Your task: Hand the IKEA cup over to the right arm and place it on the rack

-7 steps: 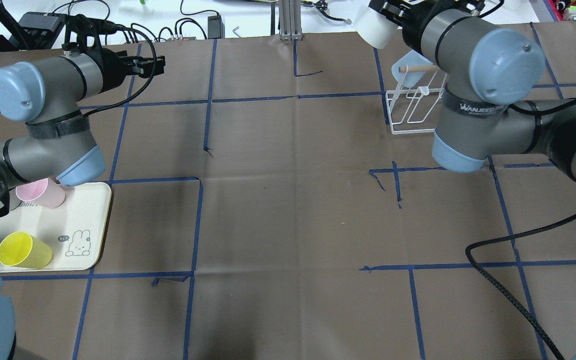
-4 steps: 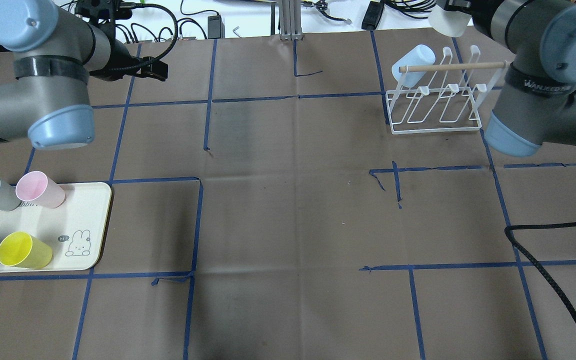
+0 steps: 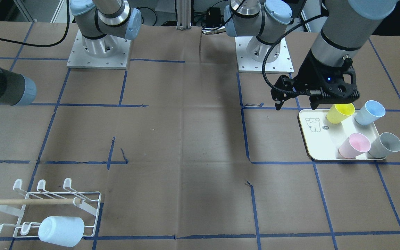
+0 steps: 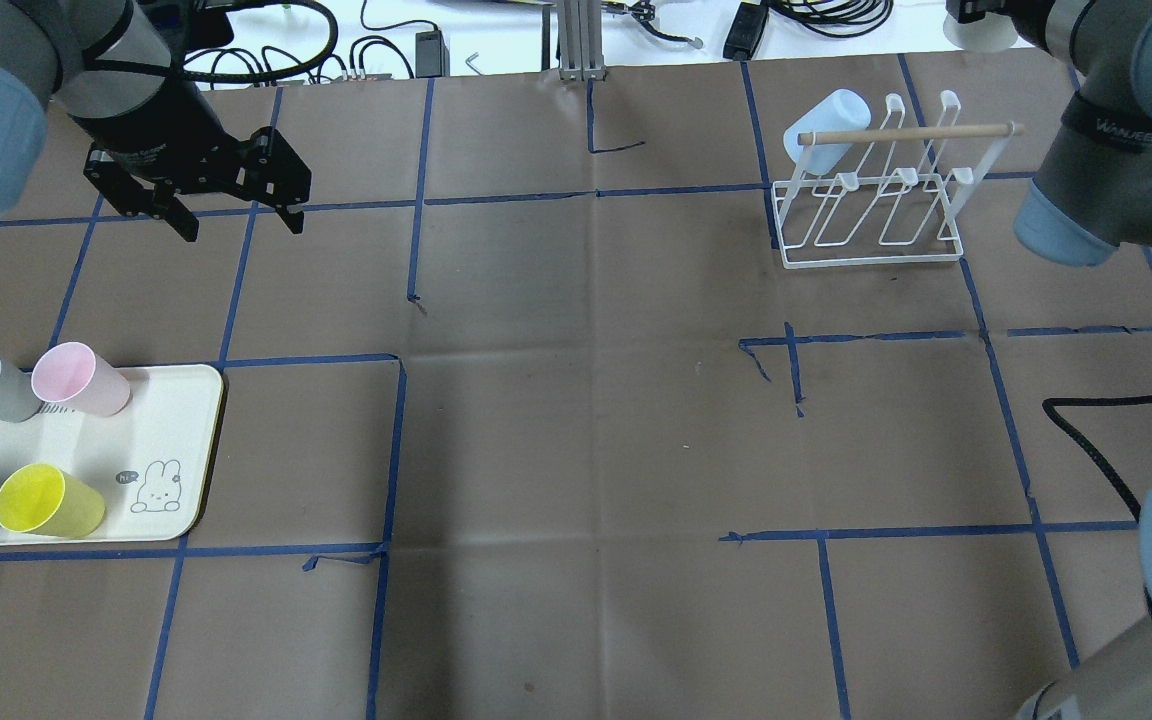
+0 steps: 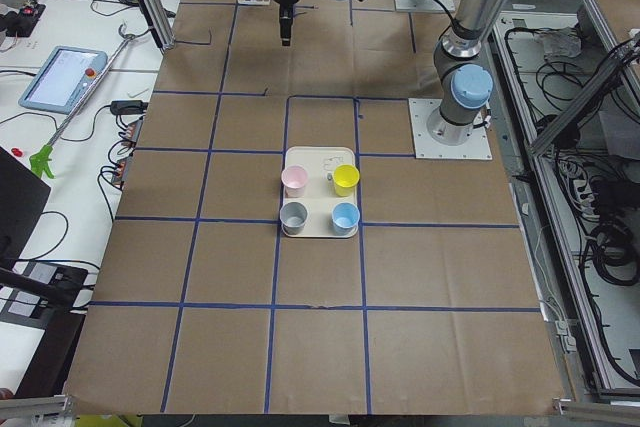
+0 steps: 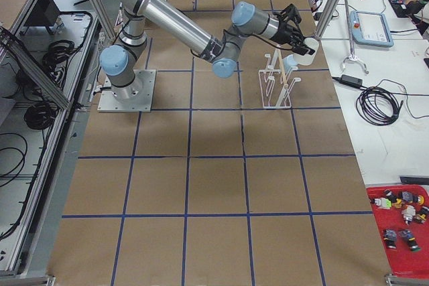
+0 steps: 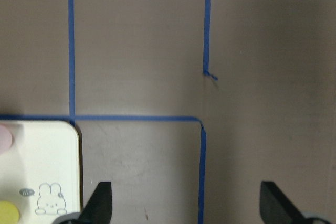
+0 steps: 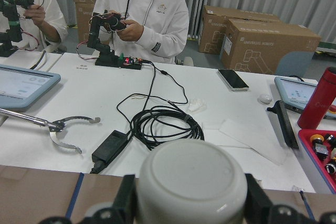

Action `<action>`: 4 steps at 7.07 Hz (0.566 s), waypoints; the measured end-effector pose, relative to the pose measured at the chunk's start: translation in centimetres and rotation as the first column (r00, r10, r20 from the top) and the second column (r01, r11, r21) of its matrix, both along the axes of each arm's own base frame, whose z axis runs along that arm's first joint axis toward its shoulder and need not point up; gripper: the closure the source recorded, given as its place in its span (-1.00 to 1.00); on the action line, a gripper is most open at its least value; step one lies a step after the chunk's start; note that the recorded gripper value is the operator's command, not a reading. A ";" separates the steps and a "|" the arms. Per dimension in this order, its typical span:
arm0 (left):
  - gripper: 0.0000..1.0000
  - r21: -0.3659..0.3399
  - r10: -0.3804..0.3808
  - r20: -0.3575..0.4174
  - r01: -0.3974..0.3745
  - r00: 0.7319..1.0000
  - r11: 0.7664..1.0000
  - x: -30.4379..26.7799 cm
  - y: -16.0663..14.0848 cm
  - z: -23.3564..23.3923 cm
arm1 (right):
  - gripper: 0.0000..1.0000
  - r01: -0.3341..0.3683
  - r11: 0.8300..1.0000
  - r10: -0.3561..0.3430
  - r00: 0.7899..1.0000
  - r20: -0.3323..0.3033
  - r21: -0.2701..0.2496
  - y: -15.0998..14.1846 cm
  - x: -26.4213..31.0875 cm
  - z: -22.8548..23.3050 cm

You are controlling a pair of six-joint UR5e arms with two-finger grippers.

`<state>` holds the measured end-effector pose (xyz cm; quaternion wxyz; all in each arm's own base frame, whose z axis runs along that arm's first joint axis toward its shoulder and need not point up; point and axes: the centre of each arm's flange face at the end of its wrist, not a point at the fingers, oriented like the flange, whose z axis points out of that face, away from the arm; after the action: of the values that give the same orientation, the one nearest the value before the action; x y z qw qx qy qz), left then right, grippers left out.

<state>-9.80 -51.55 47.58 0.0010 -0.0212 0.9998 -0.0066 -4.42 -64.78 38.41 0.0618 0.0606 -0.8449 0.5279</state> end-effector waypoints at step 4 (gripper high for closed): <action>-0.99 -0.004 0.000 -0.001 0.000 1.000 1.000 -2.2 1.1 0.3 | 0.95 -0.001 1.000 0.001 0.999 -0.038 0.004 -1.9 -1.8 -4.8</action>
<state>-12.04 -50.43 47.91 0.0006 -0.0210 0.9997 -0.0084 -6.23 -66.67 33.60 0.0776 0.0711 -0.8446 0.5250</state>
